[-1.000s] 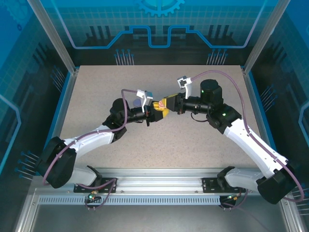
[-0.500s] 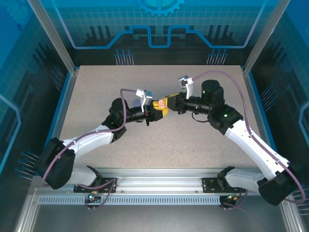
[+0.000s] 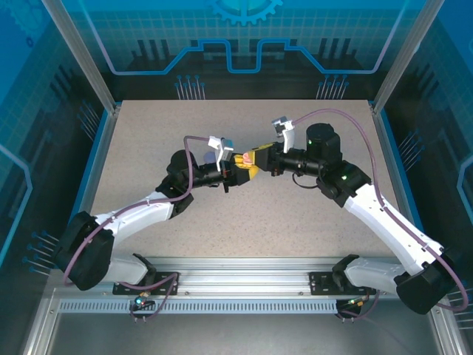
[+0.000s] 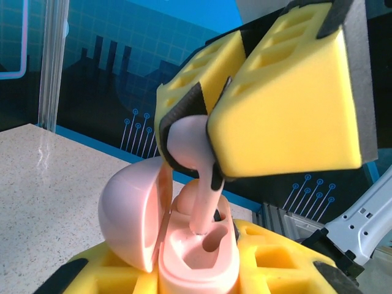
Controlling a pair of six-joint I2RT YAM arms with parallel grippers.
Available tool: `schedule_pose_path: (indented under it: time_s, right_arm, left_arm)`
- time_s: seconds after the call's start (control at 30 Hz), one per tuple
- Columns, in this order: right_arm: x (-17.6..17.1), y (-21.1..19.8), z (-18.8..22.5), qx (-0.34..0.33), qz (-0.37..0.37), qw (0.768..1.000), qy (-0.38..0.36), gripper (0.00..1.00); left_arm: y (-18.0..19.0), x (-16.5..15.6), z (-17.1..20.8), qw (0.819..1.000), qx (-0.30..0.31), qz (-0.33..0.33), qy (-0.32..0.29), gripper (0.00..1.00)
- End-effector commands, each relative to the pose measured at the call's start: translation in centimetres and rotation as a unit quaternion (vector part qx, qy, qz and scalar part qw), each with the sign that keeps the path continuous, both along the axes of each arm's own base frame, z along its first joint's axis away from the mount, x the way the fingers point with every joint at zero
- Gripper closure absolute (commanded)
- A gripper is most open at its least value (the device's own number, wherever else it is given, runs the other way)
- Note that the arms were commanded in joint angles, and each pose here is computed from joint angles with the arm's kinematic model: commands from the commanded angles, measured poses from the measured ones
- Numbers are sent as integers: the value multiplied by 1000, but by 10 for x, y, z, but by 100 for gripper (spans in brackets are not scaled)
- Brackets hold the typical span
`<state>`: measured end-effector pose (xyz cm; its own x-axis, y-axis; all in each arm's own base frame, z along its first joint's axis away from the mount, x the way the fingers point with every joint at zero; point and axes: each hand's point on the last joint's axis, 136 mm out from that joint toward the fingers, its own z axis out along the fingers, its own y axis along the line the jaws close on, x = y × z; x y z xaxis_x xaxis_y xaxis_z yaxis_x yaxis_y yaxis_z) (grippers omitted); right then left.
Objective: Insert the wireless bluetooth earbuds into the charging case
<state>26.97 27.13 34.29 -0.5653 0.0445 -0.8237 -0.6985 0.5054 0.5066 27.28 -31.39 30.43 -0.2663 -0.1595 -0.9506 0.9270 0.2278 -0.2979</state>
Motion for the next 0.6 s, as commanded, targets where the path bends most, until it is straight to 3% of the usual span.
schedule_pose_path:
  time_s: [0.0,0.57]
  right_arm:
    - [-5,3,17,4,6,1000,-24,80]
    - [-7,-1,13,-15,2,1000,-18,80]
  left_arm:
    - [0,-6,28,999,-21,-5,-25,83]
    - [4,-7,26,999,-10,7,-42,83]
